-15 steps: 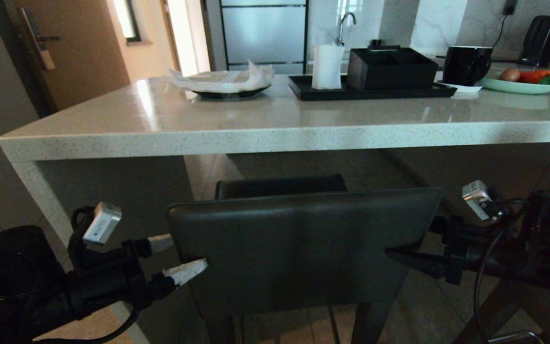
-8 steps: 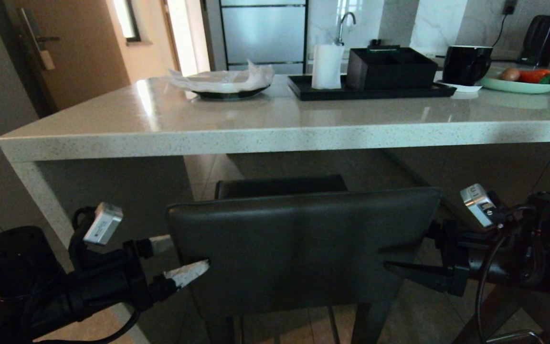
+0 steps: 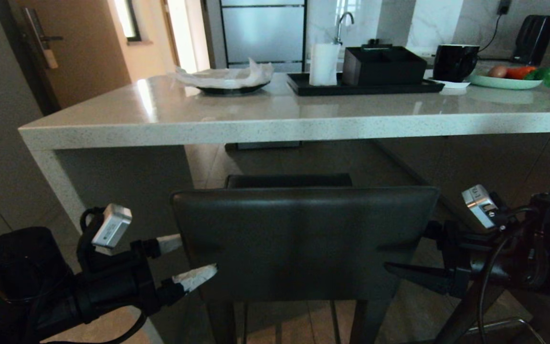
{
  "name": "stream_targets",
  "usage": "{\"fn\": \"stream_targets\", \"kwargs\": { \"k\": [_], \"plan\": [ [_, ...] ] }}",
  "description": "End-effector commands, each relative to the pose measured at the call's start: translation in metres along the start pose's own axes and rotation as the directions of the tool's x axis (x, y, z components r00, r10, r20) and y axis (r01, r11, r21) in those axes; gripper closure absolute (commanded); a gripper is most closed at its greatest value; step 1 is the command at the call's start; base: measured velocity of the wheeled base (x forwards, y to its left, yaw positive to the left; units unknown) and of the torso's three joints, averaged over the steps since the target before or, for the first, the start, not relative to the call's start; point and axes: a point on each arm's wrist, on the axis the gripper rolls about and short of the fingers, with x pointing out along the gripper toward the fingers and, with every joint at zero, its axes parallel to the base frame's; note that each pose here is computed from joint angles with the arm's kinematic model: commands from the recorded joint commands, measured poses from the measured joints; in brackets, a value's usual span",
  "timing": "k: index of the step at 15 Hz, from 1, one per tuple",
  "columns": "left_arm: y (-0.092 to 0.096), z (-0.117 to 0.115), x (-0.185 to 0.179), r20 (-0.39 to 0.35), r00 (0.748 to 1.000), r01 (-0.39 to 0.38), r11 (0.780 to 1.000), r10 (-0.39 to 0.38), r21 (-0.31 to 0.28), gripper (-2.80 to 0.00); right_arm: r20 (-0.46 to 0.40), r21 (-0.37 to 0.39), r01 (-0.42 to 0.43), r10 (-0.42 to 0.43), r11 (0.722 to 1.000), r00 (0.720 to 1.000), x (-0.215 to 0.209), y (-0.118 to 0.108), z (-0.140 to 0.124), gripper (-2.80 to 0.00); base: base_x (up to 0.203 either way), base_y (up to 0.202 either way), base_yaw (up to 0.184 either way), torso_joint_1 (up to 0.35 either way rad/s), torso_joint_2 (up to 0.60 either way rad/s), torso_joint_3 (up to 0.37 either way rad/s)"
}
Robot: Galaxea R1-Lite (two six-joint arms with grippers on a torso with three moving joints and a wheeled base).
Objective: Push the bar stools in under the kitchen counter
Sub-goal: Pull the gray chair out from under the dining table
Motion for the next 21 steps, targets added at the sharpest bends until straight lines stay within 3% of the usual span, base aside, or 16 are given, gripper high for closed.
{"fn": "stream_targets", "kwargs": {
  "k": [1, 10, 17, 21],
  "plan": [
    [-0.002, 0.002, 0.0, 0.009, 1.0, 0.016, 1.0, -0.016, 0.01, -2.8, 0.007, -0.009, -0.001, 0.001, 1.0, 1.0, -0.001, 0.001, 0.002, -2.8, -0.205, 0.0, -0.002, 0.001, 0.0, 0.005],
    [-0.005, 0.001, 0.003, 0.003, 0.999, 0.034, 0.999, -0.034, 0.009, -2.8, 0.002, 0.003, 0.014, -0.014, 1.0, 1.0, -0.001, 0.0, 0.0, -2.8, -0.195, 0.0, -0.001, 0.003, 0.0, 0.002],
    [-0.026, 0.002, 0.01, -0.002, 0.992, 0.127, 0.992, -0.127, 0.022, -2.8, -0.01, 0.017, 0.051, -0.051, 0.999, 0.999, -0.004, -0.004, -0.004, -2.8, -0.194, 0.0, -0.002, 0.005, 0.0, 0.003],
    [-0.029, 0.001, 0.007, -0.007, 0.991, 0.136, 0.991, -0.136, 0.019, -2.8, -0.016, 0.02, 0.08, -0.08, 0.997, 0.997, -0.003, -0.006, -0.004, -2.8, -0.194, 0.0, -0.001, 0.002, 0.0, 0.003]
  ]
}}
